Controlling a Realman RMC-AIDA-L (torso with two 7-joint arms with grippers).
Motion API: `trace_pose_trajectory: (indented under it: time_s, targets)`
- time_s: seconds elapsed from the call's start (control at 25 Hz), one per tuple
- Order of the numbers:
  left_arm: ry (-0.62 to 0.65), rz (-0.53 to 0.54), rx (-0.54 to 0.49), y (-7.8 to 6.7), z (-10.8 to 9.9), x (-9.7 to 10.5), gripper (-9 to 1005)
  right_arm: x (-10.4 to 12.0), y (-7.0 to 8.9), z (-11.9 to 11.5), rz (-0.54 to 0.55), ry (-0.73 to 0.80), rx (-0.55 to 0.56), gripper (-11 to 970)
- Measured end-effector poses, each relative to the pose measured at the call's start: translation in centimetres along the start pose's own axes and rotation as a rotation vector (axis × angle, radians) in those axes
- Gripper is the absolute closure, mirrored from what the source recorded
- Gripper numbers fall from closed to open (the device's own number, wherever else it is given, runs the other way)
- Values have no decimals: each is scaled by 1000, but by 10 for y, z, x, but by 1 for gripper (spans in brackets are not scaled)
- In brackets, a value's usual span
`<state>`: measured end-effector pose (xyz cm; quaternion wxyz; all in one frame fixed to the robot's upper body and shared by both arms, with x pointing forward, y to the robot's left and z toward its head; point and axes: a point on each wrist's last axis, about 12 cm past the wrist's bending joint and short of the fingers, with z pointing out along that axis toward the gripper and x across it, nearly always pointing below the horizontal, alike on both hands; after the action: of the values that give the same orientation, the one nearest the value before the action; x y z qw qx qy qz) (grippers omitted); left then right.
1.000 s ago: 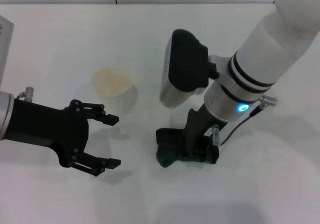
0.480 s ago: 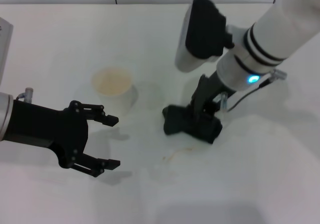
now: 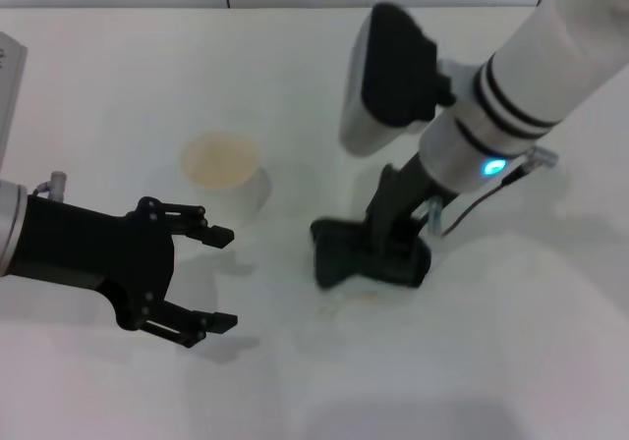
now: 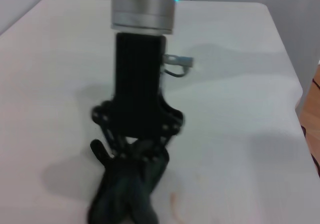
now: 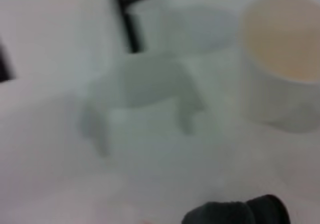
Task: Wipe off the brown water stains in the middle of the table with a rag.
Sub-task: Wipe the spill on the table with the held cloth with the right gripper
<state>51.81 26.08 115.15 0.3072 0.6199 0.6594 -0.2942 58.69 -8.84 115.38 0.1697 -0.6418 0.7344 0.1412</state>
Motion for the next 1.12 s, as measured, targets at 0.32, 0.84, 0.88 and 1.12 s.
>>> trace_pose_trajectory:
  time_s: [0.32,0.84,0.88,1.12]
  targets:
    - [-2,2,2,-1,0,0,108,-12,19,1,-39,-52,-121,870]
    - [-5,-2,12,-2,1,0,108,3,-8,-4,-43,-29,10,870]
    - [-5,-3,13,-2,1,0,108,4,-11,-5,-44,-23,27,869]
    - [-4,-5,16,-3,1,1,108,7,-18,-7,-47,-9,75,869]
